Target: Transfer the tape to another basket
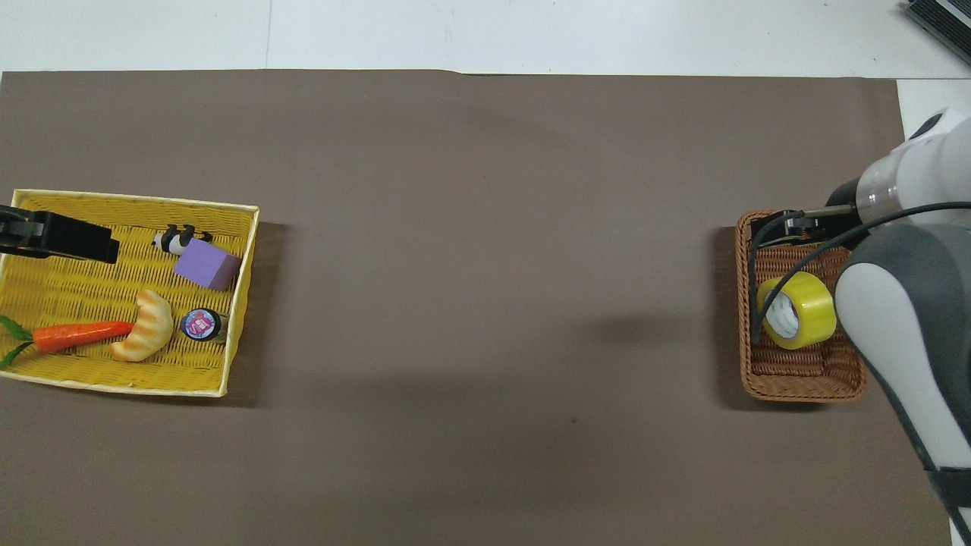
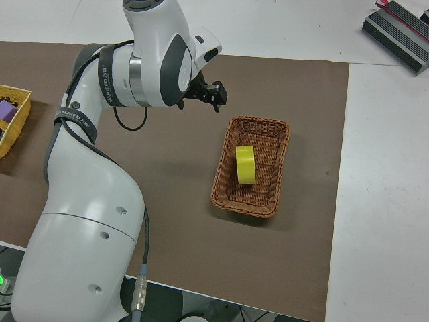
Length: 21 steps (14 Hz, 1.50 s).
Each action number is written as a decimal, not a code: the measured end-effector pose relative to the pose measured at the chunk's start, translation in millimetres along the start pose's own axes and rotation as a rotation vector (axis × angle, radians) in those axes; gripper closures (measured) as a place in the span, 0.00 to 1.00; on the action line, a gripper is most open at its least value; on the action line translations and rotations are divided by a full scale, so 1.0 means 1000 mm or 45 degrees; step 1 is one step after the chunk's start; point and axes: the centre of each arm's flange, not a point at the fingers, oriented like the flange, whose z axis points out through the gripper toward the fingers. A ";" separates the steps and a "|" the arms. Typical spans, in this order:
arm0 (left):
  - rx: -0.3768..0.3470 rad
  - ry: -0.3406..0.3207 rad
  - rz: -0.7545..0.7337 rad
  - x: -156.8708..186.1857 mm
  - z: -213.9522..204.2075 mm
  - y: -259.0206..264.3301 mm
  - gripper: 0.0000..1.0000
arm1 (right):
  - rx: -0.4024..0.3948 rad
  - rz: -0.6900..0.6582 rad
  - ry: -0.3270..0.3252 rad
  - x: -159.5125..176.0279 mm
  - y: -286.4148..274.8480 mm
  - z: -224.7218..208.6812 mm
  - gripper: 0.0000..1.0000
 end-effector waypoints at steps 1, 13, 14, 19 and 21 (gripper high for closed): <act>0.000 0.000 0.000 0.000 0.000 0.000 0.00 | 0.019 0.022 0.014 0.000 0.001 -0.013 0.00; 0.000 0.000 0.000 0.000 0.000 0.000 0.00 | 0.019 0.023 -0.018 -0.010 0.003 -0.075 0.00; 0.000 0.000 0.000 0.000 0.000 0.000 0.00 | 0.019 0.025 -0.020 -0.011 0.003 -0.075 0.00; 0.000 0.000 0.000 0.000 0.000 0.000 0.00 | 0.017 0.036 -0.055 -0.014 0.005 -0.074 0.00; 0.000 0.000 0.000 0.000 0.000 0.000 0.00 | 0.017 0.036 -0.053 -0.014 0.005 -0.074 0.00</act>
